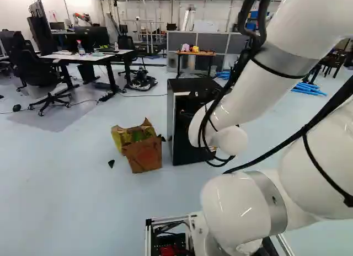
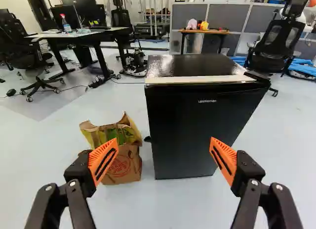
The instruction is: Grab a drink from the fridge
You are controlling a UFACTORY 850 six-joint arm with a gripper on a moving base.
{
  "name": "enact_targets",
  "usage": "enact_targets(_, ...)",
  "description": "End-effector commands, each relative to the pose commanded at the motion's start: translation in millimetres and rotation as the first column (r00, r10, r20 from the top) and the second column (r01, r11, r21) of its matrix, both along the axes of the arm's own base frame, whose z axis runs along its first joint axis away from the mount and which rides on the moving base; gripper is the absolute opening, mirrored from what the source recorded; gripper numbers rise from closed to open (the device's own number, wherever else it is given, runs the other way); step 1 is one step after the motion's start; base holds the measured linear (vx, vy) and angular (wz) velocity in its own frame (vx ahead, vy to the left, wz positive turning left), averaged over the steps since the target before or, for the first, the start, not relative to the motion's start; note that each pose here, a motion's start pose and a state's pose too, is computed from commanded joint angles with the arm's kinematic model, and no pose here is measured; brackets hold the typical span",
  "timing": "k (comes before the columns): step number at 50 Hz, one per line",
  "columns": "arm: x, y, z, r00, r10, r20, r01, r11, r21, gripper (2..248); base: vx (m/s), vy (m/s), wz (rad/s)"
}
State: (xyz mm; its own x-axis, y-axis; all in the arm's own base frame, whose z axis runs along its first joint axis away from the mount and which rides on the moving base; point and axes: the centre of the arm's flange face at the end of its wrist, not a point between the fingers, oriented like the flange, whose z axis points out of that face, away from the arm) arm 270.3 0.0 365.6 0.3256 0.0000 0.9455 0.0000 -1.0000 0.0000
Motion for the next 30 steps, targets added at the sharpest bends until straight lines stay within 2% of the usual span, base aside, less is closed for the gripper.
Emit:
enact_targets(22,0.0,0.0,0.0,1.000,0.000,0.000,0.000,1.000,0.000,247,0.054,0.077,0.125)
enact_targets(30,0.0,0.0,0.0,1.000,0.000,0.000,0.000,1.000,0.000,247,0.073,0.047,0.014)
